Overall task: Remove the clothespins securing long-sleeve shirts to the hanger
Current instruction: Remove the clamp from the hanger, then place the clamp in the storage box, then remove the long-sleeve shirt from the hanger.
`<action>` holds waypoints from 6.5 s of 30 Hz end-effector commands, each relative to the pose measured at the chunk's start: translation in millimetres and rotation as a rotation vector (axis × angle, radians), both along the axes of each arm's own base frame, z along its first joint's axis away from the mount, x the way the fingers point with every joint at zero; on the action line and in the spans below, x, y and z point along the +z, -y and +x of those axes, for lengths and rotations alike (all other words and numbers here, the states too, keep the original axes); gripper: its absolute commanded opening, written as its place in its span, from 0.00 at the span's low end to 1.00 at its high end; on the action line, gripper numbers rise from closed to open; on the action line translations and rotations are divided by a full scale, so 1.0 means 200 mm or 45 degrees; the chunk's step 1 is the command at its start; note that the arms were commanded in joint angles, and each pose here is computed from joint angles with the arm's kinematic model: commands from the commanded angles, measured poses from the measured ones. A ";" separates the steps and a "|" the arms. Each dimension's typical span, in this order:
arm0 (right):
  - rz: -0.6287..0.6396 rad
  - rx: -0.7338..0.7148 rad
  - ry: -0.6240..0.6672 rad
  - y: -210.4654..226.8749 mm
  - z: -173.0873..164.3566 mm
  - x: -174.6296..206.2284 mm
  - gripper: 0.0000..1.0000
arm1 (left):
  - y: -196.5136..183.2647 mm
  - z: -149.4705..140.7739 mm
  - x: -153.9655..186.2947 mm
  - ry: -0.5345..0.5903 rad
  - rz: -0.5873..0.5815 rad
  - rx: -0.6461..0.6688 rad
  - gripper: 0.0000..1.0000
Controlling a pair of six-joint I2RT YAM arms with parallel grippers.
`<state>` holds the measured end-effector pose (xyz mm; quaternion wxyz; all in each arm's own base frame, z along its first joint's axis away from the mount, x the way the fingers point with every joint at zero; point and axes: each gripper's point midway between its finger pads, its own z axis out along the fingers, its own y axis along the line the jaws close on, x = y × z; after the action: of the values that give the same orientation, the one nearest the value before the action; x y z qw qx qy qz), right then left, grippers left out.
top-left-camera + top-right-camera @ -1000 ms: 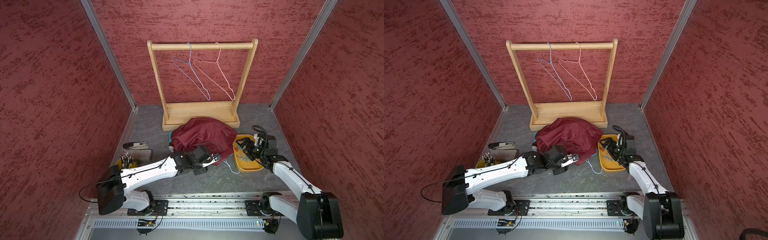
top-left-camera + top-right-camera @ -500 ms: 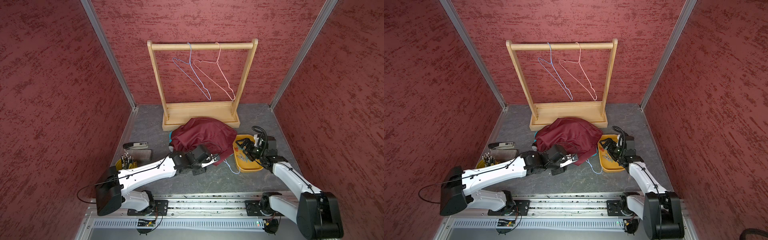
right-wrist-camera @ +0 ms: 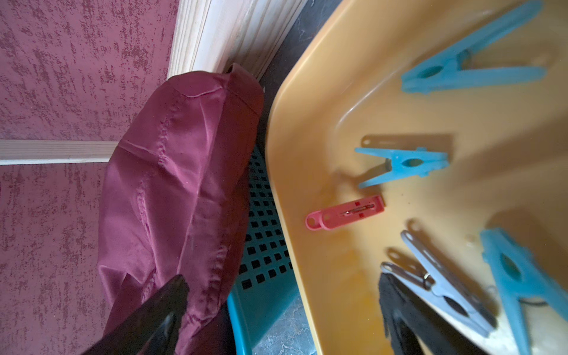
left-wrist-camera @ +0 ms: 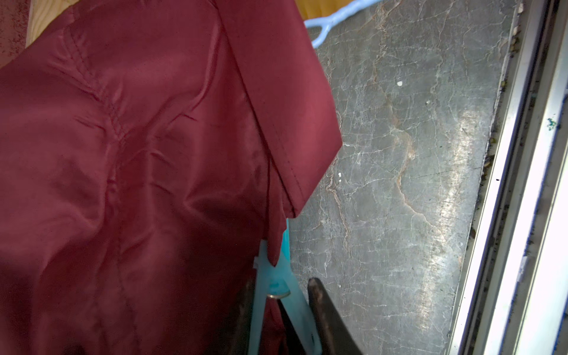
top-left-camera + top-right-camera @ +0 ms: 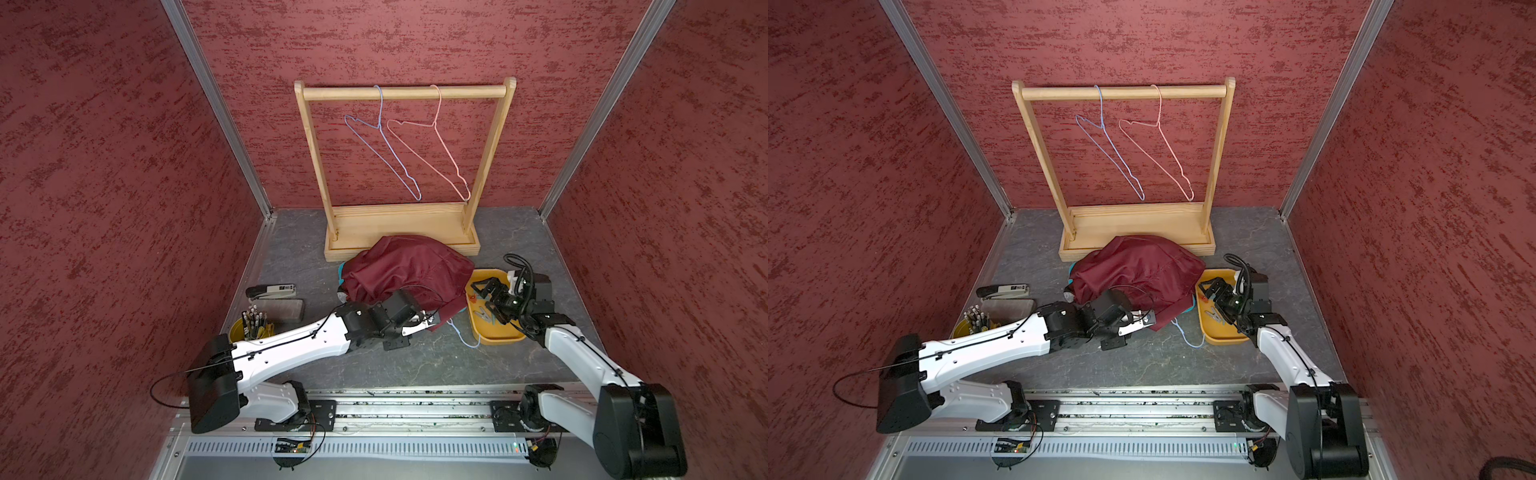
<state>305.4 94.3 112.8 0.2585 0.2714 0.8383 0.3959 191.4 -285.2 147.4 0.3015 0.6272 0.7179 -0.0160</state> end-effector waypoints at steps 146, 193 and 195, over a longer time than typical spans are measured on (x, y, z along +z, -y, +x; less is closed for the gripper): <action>-0.105 -0.338 -0.005 0.17 -0.02 0.16 0.08 | 0.23 0.13 0.39 -0.292 -0.425 0.759 1.00; -0.298 -0.375 0.023 0.09 0.19 0.18 0.78 | -0.06 0.10 0.03 -0.218 -0.090 0.554 0.95; -0.287 -0.359 0.030 0.06 0.19 0.19 0.79 | -0.06 0.13 0.02 -0.221 -0.083 0.580 0.92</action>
<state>342.8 82.0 149.2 0.3467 0.3538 0.8227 0.2788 208.7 -272.0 154.8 0.2541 0.4362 0.8627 -0.0314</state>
